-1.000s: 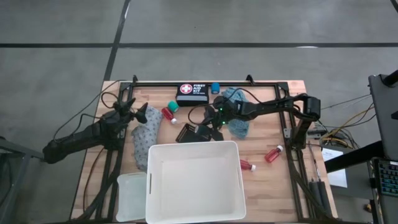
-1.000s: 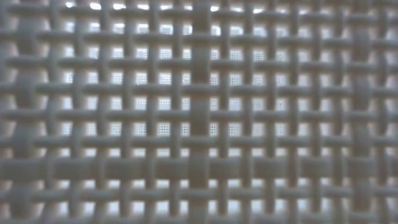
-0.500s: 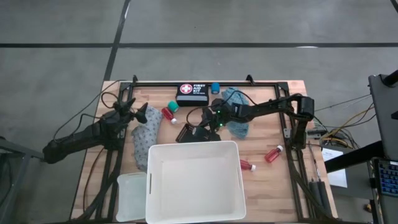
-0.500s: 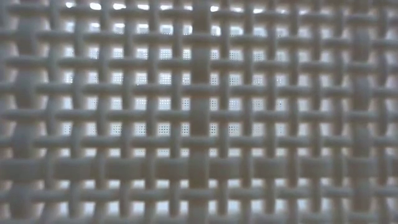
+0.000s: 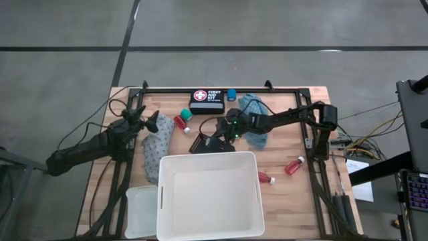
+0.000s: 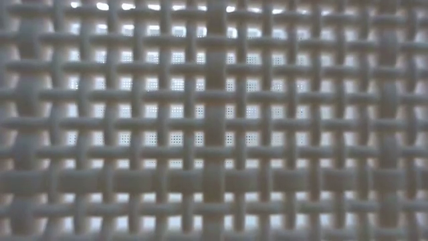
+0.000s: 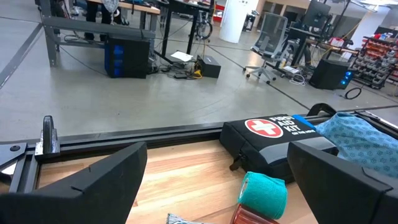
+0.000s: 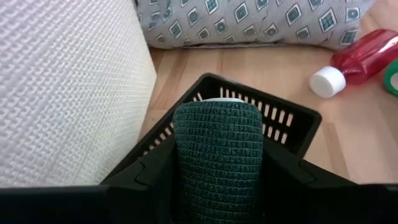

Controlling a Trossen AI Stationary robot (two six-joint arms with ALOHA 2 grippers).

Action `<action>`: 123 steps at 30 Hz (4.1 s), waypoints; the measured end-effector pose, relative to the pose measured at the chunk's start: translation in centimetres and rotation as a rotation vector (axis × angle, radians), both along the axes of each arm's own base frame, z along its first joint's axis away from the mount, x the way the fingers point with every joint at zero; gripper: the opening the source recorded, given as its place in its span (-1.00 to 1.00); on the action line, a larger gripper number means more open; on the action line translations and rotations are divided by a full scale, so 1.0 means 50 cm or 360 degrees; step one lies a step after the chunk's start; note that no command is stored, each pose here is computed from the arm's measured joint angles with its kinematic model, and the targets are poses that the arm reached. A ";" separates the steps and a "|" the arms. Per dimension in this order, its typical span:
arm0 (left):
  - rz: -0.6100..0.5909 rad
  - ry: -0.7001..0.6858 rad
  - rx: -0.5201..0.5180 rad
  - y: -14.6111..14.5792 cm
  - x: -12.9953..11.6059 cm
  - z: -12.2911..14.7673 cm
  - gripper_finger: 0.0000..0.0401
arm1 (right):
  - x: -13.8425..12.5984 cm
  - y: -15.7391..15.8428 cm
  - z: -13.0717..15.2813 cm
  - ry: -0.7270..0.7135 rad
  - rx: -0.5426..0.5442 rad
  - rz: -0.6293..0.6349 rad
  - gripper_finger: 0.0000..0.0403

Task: Pick & Place Medicine items
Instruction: Put the black bandage into the black bin, then put the blue bandage into the black bin

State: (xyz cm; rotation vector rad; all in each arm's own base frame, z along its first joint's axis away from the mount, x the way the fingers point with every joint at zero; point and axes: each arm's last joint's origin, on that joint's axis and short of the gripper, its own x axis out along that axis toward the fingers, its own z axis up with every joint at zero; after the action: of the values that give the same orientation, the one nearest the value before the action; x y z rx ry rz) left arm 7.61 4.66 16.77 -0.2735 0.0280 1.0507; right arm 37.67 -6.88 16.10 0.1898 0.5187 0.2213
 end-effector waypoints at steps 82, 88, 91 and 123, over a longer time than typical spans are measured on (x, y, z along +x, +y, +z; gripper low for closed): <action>0.0001 0.0010 -0.0003 0.000 0.001 -0.001 0.96 | 0.058 0.039 -0.060 0.0031 0.0086 0.0125 0.51; 0.0000 0.0010 -0.0004 0.000 0.001 -0.001 0.96 | 0.058 0.038 -0.058 0.0029 0.0085 0.0125 0.51; 0.0001 0.0010 -0.0004 0.000 0.001 -0.001 0.96 | 0.058 0.038 -0.058 0.0028 0.0081 0.0126 0.52; 0.0000 0.0009 -0.0004 0.000 0.001 -0.001 0.96 | 0.046 0.036 0.011 -0.0088 -0.0071 0.0051 0.50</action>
State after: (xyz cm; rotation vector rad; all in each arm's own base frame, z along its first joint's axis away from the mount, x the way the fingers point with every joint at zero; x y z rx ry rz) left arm 7.64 4.68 16.73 -0.2726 0.0342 1.0518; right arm 39.99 -5.10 16.63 0.1318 0.4716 0.2452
